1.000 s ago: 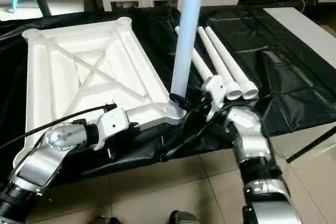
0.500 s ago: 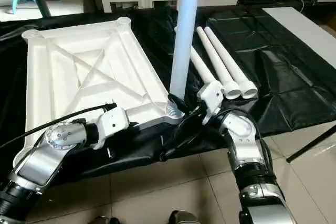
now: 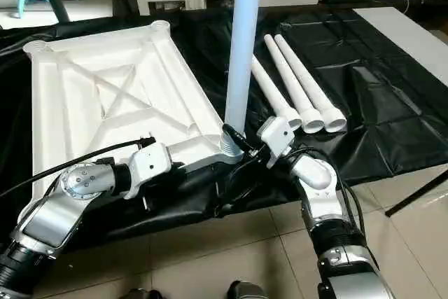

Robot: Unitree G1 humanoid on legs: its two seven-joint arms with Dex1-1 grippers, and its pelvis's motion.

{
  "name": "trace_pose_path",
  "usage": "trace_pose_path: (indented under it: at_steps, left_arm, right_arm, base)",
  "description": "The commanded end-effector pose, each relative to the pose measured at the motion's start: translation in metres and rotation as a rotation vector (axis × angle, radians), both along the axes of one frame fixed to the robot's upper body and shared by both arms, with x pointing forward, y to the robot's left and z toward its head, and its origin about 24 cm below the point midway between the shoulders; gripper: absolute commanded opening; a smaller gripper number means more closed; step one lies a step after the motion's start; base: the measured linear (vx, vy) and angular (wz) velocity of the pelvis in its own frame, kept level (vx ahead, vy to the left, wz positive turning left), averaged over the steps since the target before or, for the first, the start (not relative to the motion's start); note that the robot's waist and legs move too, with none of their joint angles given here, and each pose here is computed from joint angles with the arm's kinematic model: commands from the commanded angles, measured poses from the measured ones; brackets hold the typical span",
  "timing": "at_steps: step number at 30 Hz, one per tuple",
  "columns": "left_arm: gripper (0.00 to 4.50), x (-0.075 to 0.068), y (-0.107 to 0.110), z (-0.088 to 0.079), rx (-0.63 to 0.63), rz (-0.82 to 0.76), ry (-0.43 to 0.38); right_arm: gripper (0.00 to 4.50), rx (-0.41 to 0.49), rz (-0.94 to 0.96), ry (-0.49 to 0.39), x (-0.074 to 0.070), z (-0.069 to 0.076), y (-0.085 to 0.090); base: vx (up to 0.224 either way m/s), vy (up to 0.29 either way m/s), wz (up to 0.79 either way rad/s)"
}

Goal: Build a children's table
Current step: Insert table leg to table base

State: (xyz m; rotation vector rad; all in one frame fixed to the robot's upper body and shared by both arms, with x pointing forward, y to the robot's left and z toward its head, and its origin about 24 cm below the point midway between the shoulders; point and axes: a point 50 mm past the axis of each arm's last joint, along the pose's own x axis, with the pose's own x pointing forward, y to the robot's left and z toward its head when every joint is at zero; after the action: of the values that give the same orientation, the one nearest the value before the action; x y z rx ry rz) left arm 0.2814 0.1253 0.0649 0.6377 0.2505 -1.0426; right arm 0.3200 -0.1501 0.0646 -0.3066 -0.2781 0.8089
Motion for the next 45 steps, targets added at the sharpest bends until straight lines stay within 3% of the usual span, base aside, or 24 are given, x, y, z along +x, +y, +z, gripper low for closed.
trace_pose_path:
  at_steps: [1, 2, 5, 7, 8, 10, 13, 21, 27, 32, 36, 45]
  left_arm:
    - [0.00, -0.014, -0.014, -0.015, 0.022, -0.114, 0.076]
    - [0.00, -0.014, -0.014, -0.015, 0.022, -0.115, 0.076]
    - [0.00, -0.014, -0.013, -0.015, 0.023, -0.115, 0.075]
    - [0.00, -0.014, -0.013, -0.015, 0.025, -0.115, 0.075]
    - [0.00, -0.014, -0.013, -0.015, 0.026, -0.115, 0.074]
    - [0.00, -0.014, -0.012, -0.015, 0.027, -0.115, 0.073]
    - [0.00, -0.014, -0.012, -0.015, 0.028, -0.115, 0.073]
    - [0.00, -0.014, -0.014, -0.016, 0.026, -0.120, 0.069]
    - [0.00, -0.014, -0.015, -0.017, 0.027, -0.121, 0.066]
    - [0.00, -0.016, -0.016, -0.018, 0.032, -0.133, 0.062]
    - [0.00, -0.016, -0.021, -0.016, 0.024, -0.151, 0.050]
    - [0.00, -0.018, -0.023, -0.017, 0.026, -0.164, 0.051]
  right_arm:
    - [1.93, -0.178, 0.027, -0.026, 0.002, 0.001, -0.007]
    - [1.93, -0.157, 0.014, -0.011, 0.003, 0.001, -0.007]
    - [1.93, 0.035, -0.030, 0.130, 0.009, -0.001, -0.011]
    - [1.93, 0.094, -0.004, 0.169, 0.009, 0.000, -0.012]
    - [2.29, 0.116, 0.006, 0.182, 0.009, 0.000, -0.012]
    - [2.64, 0.141, 0.020, 0.196, 0.008, 0.001, -0.013]
    - [2.77, 0.159, 0.026, 0.198, 0.008, 0.003, -0.015]
    - [3.54, 0.275, -0.025, 0.223, 0.005, 0.011, -0.037]
    - [4.04, 0.334, 0.010, 0.257, -0.001, 0.015, -0.039]
    - [4.45, 0.325, 0.141, 0.356, -0.007, 0.018, -0.031]
    - [4.49, 0.317, 0.129, 0.376, 0.006, 0.027, -0.031]
    - [4.49, 0.236, 0.174, 0.483, 0.013, 0.032, -0.039]
  base:
    - [0.000, 0.000, 0.00]
    - [0.000, 0.000, 0.00]
    - [0.000, 0.000, 0.00]
    - [0.000, 0.000, 0.00]
    - [0.000, 0.000, 0.00]
    - [0.000, 0.000, 0.00]
    - [0.000, 0.000, 0.00]
    - [0.000, 0.000, 0.00]
    - [0.000, 0.000, 0.00]
    - [0.000, 0.000, 0.00]
    - [0.000, 0.000, 0.00]
    - [0.000, 0.000, 0.00]
